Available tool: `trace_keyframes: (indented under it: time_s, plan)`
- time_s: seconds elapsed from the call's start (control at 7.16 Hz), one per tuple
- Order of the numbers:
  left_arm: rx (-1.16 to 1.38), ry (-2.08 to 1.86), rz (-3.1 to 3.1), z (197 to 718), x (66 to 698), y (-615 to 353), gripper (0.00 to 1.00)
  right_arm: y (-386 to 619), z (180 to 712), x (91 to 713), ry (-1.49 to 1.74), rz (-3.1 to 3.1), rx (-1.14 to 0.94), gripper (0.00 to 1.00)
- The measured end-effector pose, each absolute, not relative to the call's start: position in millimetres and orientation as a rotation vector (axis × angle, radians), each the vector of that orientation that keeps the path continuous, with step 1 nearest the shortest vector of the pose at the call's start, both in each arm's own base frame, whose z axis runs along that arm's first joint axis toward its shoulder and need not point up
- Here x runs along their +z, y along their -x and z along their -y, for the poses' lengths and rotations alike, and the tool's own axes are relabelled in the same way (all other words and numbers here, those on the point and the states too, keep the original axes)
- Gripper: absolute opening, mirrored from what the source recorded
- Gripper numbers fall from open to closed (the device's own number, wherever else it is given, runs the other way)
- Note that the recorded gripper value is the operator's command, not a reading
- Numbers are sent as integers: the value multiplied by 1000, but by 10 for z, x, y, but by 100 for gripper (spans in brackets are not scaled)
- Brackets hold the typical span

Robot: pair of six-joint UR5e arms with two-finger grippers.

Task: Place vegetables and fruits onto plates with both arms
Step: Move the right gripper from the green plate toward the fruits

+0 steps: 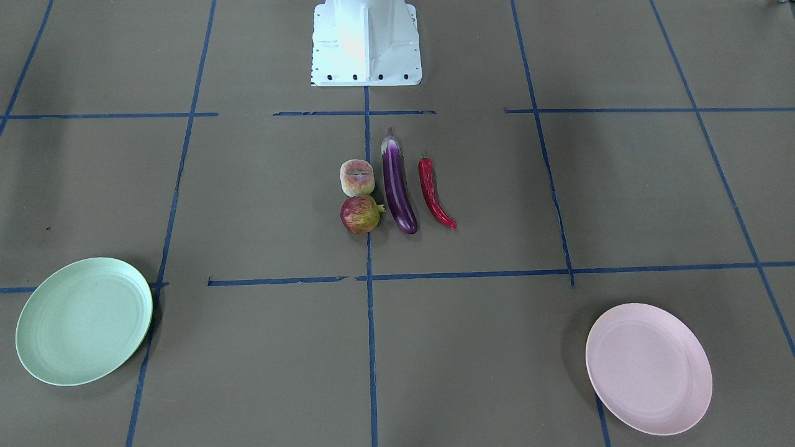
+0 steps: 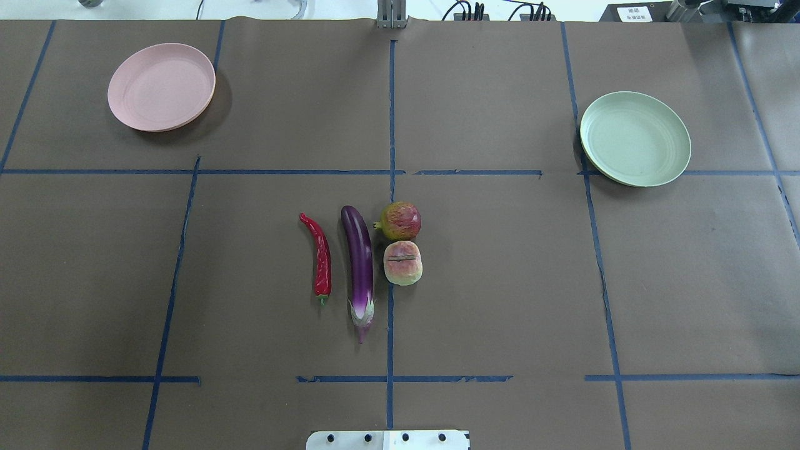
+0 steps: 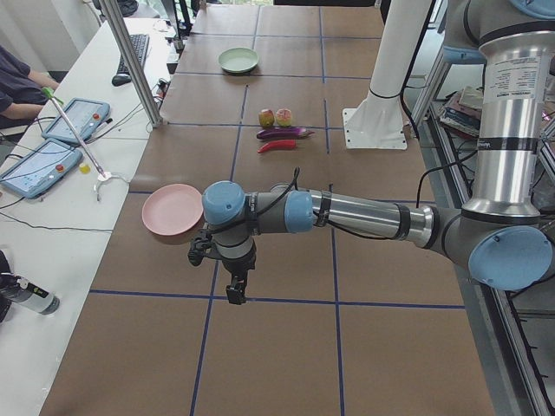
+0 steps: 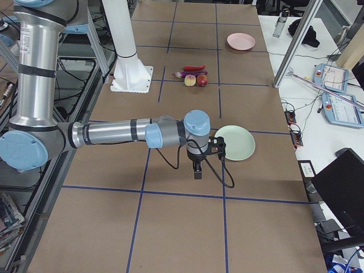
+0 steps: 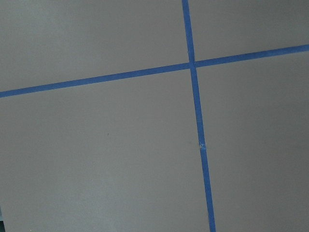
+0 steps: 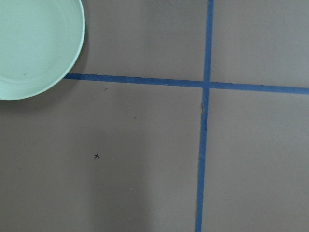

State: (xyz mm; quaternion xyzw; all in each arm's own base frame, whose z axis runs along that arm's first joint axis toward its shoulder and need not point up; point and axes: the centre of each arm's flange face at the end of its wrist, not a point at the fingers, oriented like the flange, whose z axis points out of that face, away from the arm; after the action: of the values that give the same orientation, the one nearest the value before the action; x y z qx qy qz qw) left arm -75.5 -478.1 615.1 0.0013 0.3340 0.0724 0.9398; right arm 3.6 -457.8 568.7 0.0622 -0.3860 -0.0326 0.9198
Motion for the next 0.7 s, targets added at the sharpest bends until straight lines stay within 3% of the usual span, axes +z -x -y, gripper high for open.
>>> trace_keyframes:
  time_s: [0.42,0.7]
  plan:
    - [146,-1,-686,4780,6150,746,100,1246,5181,4450,-259,893,-211,100]
    - [145,-1,-688,4781,6149,740,100,2415,5108,3431,-212,981,-130,100]
